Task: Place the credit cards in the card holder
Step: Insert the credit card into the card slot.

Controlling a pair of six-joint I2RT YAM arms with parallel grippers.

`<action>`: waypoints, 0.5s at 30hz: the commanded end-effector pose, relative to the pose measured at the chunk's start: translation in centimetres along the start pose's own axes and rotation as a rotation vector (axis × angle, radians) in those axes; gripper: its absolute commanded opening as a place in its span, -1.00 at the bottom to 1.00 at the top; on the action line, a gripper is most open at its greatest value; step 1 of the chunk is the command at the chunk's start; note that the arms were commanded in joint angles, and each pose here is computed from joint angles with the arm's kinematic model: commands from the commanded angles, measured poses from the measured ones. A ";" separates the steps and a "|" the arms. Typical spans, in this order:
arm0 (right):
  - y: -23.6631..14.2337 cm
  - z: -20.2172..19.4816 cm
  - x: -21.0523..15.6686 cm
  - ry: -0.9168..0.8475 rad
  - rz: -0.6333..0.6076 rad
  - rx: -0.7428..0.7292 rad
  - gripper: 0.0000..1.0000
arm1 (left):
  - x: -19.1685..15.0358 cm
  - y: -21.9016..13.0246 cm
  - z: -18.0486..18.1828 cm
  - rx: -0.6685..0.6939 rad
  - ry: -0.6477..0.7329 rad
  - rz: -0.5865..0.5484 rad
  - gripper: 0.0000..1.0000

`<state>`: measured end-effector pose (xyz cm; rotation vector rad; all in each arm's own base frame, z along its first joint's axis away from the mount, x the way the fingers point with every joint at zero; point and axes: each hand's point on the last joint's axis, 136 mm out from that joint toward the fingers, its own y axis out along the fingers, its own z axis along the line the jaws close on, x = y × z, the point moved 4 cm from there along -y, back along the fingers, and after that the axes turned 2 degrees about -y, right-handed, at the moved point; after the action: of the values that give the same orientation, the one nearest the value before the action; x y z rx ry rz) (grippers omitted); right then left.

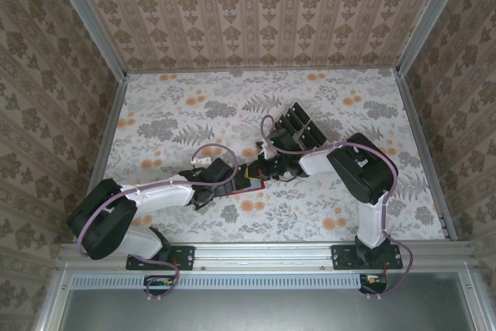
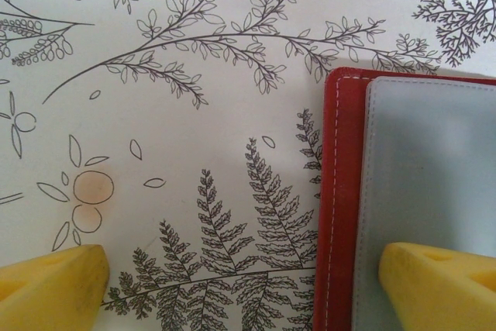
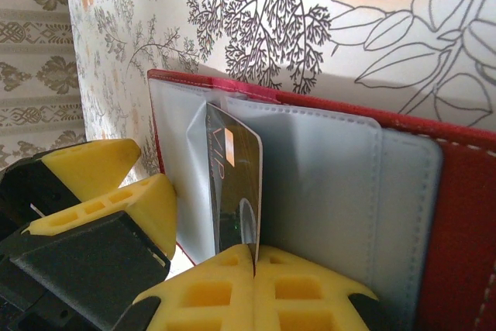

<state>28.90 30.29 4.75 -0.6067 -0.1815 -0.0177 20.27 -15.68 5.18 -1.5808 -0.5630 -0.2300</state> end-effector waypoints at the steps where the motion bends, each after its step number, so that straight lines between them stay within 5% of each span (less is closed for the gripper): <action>1: -0.3 -2.5 -1.3 0.073 -0.005 -0.113 -1.00 | -2.4 1.0 1.8 0.069 0.031 0.086 1.00; 15: -0.5 -3.0 -1.5 0.102 -0.003 -0.127 -1.00 | -2.6 1.2 1.8 0.070 0.032 0.093 1.00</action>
<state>28.15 29.25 4.76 -0.6348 -0.1622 -0.0505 20.25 -15.73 5.17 -1.5803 -0.5640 -0.2348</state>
